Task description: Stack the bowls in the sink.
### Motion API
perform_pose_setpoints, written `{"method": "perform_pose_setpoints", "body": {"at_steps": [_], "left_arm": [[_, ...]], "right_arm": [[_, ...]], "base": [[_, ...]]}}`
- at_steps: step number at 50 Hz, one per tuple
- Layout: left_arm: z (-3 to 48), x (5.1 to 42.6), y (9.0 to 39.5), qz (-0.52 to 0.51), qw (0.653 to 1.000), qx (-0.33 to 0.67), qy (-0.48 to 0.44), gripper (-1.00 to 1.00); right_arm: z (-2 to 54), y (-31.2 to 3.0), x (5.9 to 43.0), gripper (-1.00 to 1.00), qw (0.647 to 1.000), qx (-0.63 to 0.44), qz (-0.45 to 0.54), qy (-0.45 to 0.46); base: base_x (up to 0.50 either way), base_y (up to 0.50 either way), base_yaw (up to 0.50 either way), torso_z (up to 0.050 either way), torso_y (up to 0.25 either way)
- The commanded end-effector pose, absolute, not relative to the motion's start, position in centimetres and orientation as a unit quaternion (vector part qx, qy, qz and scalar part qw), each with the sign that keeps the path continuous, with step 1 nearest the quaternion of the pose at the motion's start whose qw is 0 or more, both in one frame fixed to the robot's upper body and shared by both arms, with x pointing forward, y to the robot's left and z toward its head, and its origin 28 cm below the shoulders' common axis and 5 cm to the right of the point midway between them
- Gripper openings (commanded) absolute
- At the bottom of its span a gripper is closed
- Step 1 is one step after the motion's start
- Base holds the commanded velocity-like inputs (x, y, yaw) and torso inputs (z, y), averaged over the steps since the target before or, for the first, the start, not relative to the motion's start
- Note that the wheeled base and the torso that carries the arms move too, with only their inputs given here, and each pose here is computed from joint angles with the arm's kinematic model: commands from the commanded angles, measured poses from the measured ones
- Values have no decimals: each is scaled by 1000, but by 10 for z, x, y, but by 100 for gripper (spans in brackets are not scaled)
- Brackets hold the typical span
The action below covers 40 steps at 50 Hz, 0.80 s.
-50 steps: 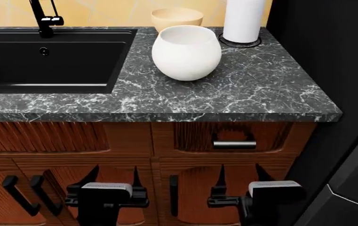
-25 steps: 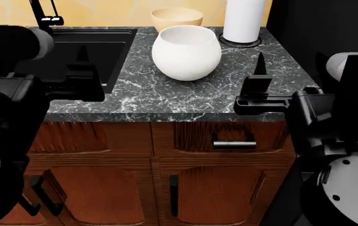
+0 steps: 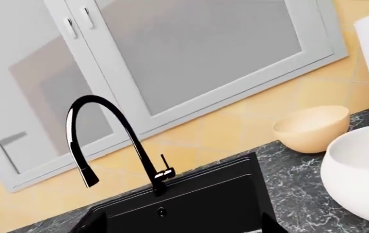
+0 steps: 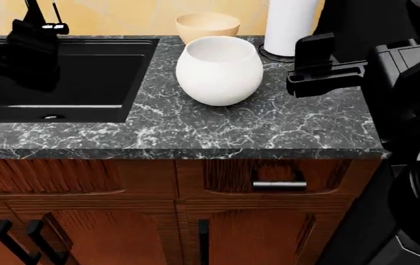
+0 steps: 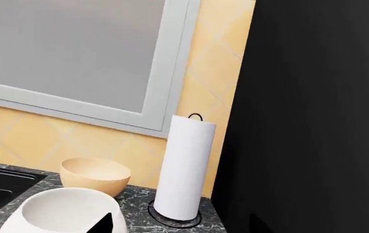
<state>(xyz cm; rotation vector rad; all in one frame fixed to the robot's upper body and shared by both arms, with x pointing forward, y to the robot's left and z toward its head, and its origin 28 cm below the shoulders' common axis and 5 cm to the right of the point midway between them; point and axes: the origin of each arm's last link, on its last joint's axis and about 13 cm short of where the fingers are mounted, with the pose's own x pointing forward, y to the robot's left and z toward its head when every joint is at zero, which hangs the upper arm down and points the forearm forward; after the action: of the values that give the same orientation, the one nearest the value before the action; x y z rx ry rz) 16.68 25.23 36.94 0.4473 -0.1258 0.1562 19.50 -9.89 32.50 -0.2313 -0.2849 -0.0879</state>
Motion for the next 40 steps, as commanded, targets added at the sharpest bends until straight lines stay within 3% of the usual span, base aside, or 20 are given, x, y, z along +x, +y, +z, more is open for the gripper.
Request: {"method": "perform_pose_setpoints", "body": {"at_steps": [1, 27, 40], "left_arm": [[379, 160, 258, 95, 966, 235, -50, 100], [380, 161, 255, 88, 965, 241, -48, 100], [379, 160, 254, 86, 965, 244, -46, 100]], "right_arm": [[329, -96, 198, 100, 983, -119, -37, -133], [334, -93, 200, 100, 981, -133, -44, -132], [335, -96, 201, 100, 985, -117, -52, -115]], "base": [[500, 0, 0, 0, 0], [500, 144, 0, 0, 1], [500, -111, 0, 0, 2]]}}
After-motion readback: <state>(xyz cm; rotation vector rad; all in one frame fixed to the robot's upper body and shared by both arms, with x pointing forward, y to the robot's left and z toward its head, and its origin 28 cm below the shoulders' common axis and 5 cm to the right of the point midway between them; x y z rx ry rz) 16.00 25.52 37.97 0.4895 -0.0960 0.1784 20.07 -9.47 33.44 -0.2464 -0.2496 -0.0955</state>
